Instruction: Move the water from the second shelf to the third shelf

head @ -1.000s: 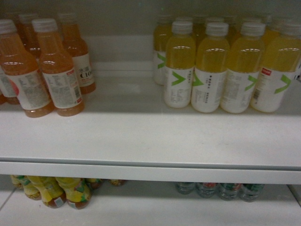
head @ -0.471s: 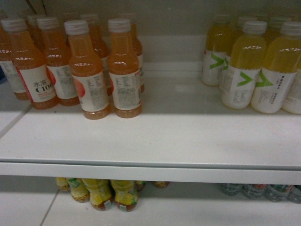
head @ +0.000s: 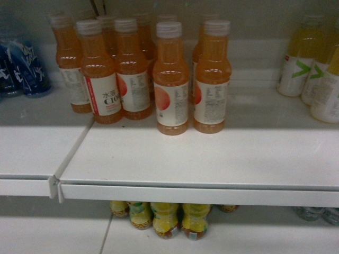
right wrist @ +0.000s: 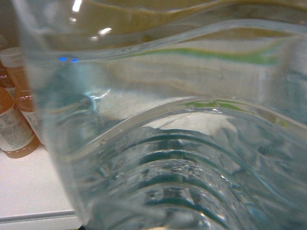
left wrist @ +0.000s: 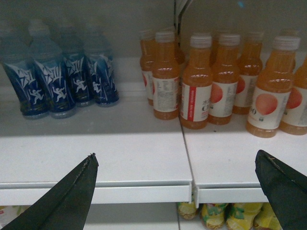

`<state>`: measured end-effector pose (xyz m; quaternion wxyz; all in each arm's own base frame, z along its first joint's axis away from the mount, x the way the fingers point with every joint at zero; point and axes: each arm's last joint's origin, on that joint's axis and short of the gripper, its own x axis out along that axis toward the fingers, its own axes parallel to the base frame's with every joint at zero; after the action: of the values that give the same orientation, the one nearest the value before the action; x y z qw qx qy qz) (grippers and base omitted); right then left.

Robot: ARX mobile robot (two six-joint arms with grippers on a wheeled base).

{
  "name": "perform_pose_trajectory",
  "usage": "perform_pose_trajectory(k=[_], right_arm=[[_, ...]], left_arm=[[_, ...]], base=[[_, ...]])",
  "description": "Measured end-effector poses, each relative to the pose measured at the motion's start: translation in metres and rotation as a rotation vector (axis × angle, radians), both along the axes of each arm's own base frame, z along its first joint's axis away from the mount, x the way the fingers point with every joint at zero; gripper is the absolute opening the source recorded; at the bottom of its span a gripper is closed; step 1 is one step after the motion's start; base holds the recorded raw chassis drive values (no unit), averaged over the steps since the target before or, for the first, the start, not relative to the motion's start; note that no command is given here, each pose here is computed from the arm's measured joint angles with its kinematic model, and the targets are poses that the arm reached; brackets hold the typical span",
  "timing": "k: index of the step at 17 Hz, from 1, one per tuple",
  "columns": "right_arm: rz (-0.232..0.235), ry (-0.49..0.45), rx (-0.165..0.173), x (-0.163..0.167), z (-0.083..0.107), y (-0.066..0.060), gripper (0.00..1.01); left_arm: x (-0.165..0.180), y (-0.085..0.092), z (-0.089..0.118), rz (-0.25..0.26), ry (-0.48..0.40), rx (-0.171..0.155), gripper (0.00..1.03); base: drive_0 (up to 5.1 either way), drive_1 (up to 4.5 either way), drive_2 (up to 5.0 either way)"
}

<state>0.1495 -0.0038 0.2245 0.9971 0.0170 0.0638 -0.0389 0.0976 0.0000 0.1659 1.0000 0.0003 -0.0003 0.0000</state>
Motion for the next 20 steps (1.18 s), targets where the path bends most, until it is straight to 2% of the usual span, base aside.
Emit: perform_pose_trajectory(k=[20], right_arm=[[-0.005, 0.002, -0.001, 0.0001, -0.0002, -0.0001, 0.40]], left_arm=[[0.0000, 0.0000, -0.0003, 0.000, 0.003, 0.000, 0.98]], base=[[-5.0, 2.45, 2.4]])
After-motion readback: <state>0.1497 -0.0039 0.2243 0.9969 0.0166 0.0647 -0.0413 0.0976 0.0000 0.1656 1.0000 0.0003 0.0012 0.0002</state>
